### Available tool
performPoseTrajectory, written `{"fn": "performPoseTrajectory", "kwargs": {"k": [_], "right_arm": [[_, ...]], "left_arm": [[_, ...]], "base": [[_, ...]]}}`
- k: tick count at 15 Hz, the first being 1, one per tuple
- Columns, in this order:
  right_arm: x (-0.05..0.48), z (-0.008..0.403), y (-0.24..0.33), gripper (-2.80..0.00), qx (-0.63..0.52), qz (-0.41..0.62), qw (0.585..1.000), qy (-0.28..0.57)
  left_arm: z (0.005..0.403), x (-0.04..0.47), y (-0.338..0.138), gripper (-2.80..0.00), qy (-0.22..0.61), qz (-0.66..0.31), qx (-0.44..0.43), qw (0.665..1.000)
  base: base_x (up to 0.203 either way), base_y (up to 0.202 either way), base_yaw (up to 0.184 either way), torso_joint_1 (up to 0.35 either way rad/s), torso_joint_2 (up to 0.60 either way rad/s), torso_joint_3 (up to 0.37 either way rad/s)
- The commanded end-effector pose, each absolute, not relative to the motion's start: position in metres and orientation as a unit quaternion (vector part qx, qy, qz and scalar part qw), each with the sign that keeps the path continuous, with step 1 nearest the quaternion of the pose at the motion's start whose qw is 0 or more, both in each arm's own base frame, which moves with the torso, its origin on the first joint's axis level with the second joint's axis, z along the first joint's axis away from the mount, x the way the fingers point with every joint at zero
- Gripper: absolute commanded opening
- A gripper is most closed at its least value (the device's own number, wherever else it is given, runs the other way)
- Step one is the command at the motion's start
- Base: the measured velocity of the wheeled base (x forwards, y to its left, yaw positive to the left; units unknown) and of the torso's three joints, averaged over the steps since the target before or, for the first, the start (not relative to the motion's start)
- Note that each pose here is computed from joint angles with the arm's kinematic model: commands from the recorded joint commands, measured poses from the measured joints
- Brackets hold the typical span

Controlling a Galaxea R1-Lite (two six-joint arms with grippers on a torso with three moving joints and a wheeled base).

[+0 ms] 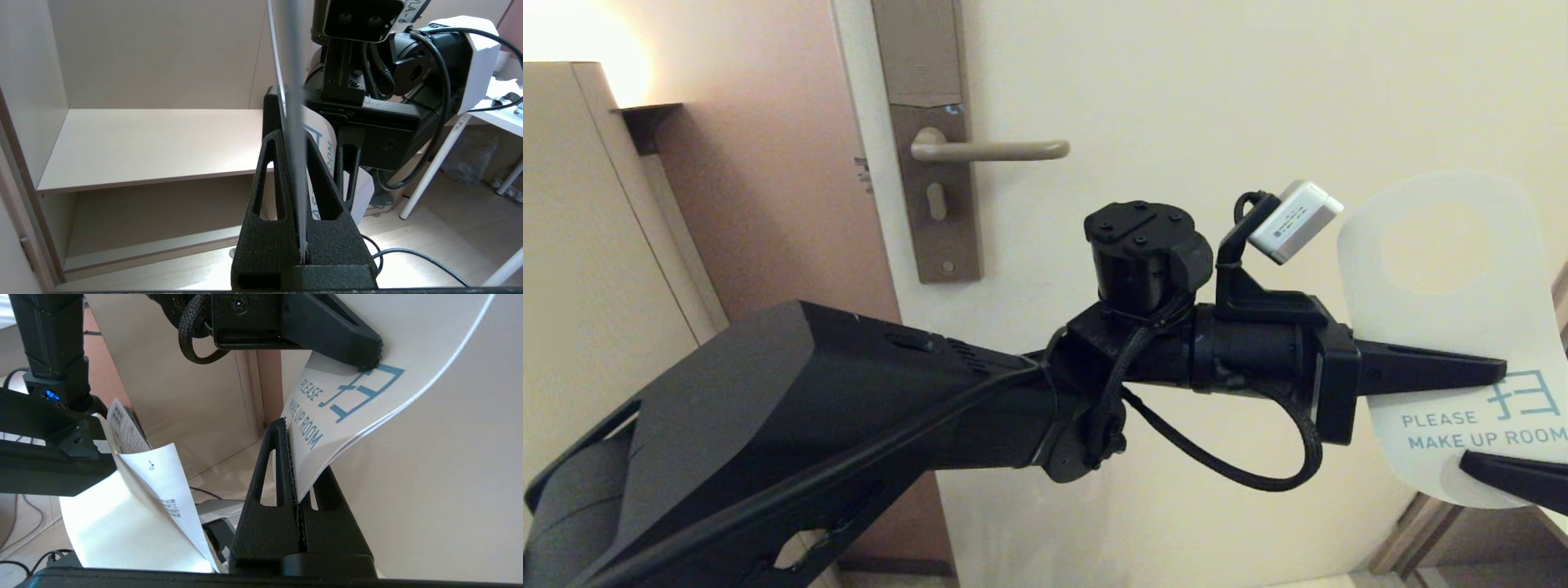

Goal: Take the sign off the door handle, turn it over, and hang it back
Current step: Hand it to the other hand

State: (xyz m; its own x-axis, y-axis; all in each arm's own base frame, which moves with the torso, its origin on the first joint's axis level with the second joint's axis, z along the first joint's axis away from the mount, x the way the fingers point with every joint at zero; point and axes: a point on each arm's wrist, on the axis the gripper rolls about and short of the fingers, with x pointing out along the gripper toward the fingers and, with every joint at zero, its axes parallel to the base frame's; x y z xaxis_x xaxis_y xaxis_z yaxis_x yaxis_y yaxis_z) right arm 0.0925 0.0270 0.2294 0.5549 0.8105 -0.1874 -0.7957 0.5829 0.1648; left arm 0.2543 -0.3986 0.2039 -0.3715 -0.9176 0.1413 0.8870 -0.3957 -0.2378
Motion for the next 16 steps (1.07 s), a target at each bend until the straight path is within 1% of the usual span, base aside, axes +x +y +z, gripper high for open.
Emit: {"fn": "performPoseTrajectory", "kwargs": {"k": [1, 15, 16], "right_arm": [[0.0919, 0.2284, 0.0270, -2.80, 0.030, 0.459, 0.880, 0.121], [0.0887, 0.2254, 0.0267, -2.80, 0.030, 0.459, 0.880, 0.122], [0.0887, 0.2254, 0.0267, -2.80, 0.030, 0.459, 0.880, 0.122]], "left_arm": [[0.1997, 0.2551, -0.3998, -2.80, 0.066, -0.827, -0.126, 0.544], [0.1958, 0.2531, -0.3982, -2.80, 0.056, -0.829, -0.125, 0.543], [0.1958, 0.2531, -0.3982, 0.00, 0.056, -0.829, -0.125, 0.543]], "base": [[0.000, 0.000, 0.000, 0.000, 0.00, 0.000], [0.000, 0.000, 0.000, 0.000, 0.00, 0.000], [0.000, 0.000, 0.000, 0.000, 0.00, 0.000]]}}
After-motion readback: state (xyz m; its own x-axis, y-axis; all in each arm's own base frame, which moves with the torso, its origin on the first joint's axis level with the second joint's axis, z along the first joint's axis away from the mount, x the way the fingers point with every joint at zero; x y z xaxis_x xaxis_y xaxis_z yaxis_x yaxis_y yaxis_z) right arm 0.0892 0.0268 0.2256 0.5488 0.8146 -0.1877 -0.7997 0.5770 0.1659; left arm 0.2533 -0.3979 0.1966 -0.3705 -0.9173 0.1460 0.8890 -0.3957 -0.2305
